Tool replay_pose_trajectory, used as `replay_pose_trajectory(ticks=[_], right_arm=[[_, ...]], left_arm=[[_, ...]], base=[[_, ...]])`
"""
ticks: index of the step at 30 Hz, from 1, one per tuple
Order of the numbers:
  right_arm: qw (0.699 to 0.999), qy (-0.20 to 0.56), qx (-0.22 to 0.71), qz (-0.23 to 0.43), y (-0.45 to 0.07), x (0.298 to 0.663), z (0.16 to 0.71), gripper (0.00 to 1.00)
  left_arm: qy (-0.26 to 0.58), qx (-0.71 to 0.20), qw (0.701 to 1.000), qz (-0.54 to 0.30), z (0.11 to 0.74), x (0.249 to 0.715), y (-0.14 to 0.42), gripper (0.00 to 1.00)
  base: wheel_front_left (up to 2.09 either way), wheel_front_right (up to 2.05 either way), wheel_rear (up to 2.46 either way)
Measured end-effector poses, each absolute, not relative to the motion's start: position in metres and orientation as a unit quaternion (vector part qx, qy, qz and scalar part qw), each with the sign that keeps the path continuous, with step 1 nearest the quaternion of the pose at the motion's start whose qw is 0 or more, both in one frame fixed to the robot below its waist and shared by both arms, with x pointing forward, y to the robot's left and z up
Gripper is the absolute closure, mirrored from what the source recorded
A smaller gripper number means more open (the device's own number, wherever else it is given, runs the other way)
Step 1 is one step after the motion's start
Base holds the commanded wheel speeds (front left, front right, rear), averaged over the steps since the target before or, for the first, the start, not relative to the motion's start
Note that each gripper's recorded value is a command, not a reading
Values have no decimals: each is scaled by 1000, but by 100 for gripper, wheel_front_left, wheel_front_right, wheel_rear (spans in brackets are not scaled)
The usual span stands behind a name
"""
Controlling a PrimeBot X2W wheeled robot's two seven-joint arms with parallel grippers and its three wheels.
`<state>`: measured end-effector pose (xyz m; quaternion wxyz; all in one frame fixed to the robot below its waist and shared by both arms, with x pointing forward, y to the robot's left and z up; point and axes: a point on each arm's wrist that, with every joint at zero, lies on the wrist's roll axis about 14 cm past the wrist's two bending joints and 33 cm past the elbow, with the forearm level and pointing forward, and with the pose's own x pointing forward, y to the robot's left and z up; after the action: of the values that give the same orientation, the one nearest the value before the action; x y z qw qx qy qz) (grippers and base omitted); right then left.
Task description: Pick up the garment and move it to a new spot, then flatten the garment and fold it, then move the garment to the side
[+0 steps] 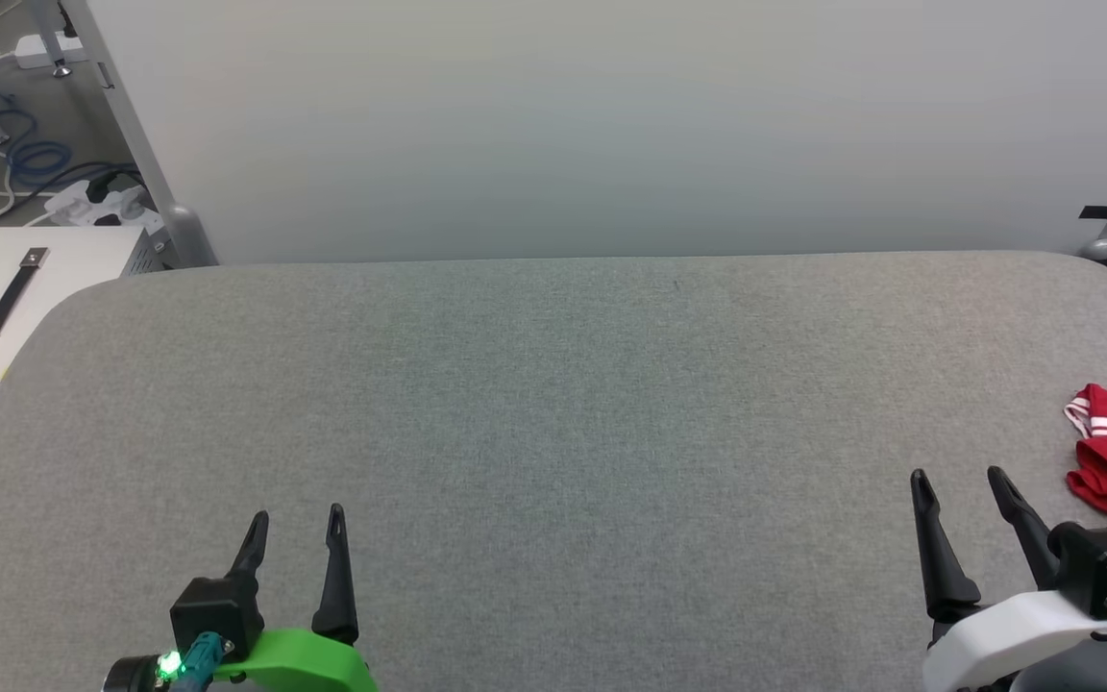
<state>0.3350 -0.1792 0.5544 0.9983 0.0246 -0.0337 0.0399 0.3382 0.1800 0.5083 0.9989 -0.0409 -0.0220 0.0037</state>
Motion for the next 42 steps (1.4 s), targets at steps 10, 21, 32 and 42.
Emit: replay_pose_trajectory(ticks=[10, 21, 32, 42], right_arm=[[998, -25, 31, 45, -176, 336, 549, 0], [998, -22, 32, 48, -173, 338, 547, 0], [998, -18, 32, 49, -173, 338, 545, 100], [998, -11, 29, 49, -172, 339, 540, 100]], left_arm=[[-11, -47, 999, 4, 503, 341, 180, 0], [-4, -46, 999, 4, 499, 341, 181, 0], [0, -47, 999, 6, 497, 342, 181, 100], [3, -40, 999, 2, 497, 343, 180, 100]], base=[[0, 0, 0], [0, 0, 0], [0, 0, 0], [0, 0, 0]])
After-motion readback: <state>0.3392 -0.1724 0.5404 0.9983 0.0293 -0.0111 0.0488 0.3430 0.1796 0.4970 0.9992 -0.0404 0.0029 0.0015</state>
